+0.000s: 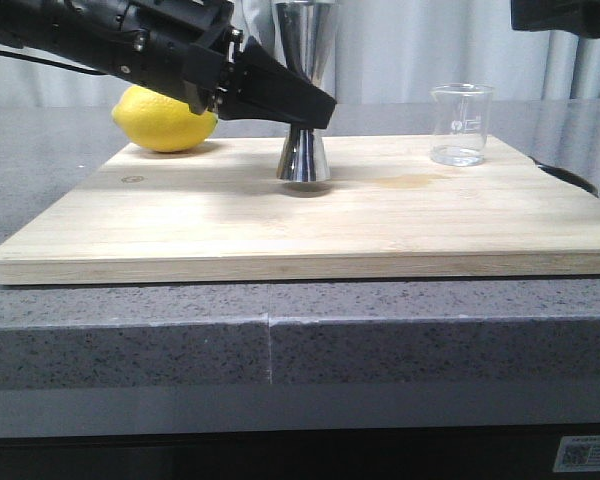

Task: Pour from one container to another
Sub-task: 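Lower the filled jigger onto the board with the left gripper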

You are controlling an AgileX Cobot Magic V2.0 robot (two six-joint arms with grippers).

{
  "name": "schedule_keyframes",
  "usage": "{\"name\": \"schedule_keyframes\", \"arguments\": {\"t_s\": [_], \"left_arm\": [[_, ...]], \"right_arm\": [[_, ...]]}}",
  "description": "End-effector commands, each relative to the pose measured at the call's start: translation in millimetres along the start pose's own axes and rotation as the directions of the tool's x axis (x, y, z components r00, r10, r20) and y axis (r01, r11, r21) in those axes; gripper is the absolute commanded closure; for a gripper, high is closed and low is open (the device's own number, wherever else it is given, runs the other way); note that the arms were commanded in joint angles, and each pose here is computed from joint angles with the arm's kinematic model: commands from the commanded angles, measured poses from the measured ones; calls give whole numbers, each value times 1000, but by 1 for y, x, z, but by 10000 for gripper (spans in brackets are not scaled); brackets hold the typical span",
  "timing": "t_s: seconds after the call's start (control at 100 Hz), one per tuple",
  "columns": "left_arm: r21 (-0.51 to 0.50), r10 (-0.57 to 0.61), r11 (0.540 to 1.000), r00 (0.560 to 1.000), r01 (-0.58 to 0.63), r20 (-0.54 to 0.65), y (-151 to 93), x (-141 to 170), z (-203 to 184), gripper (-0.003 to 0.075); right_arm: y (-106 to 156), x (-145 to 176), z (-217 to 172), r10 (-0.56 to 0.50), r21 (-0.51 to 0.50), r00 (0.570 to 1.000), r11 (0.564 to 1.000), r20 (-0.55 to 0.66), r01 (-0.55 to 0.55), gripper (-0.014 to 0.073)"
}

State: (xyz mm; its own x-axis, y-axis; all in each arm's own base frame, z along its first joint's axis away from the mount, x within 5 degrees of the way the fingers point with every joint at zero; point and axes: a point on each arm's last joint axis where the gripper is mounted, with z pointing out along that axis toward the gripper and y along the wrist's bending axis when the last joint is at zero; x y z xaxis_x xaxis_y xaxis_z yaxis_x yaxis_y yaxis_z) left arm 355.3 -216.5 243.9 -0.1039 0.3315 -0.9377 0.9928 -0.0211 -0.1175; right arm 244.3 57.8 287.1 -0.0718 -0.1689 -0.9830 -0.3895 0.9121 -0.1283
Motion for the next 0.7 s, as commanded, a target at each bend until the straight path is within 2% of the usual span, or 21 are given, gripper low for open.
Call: {"name": "schedule_keyframes", "arguments": {"t_s": [0.0, 0.69], "left_arm": [[37, 29, 999, 991, -34, 132, -11, -34, -15, 730], [-22, 18, 1000, 990, -15, 140, 1, -28, -36, 730]], "right_arm": [[0, -18, -5, -6, -9, 995, 1000, 104, 7, 165], [0, -18, -5, -6, -9, 995, 1000, 104, 7, 166]]}}
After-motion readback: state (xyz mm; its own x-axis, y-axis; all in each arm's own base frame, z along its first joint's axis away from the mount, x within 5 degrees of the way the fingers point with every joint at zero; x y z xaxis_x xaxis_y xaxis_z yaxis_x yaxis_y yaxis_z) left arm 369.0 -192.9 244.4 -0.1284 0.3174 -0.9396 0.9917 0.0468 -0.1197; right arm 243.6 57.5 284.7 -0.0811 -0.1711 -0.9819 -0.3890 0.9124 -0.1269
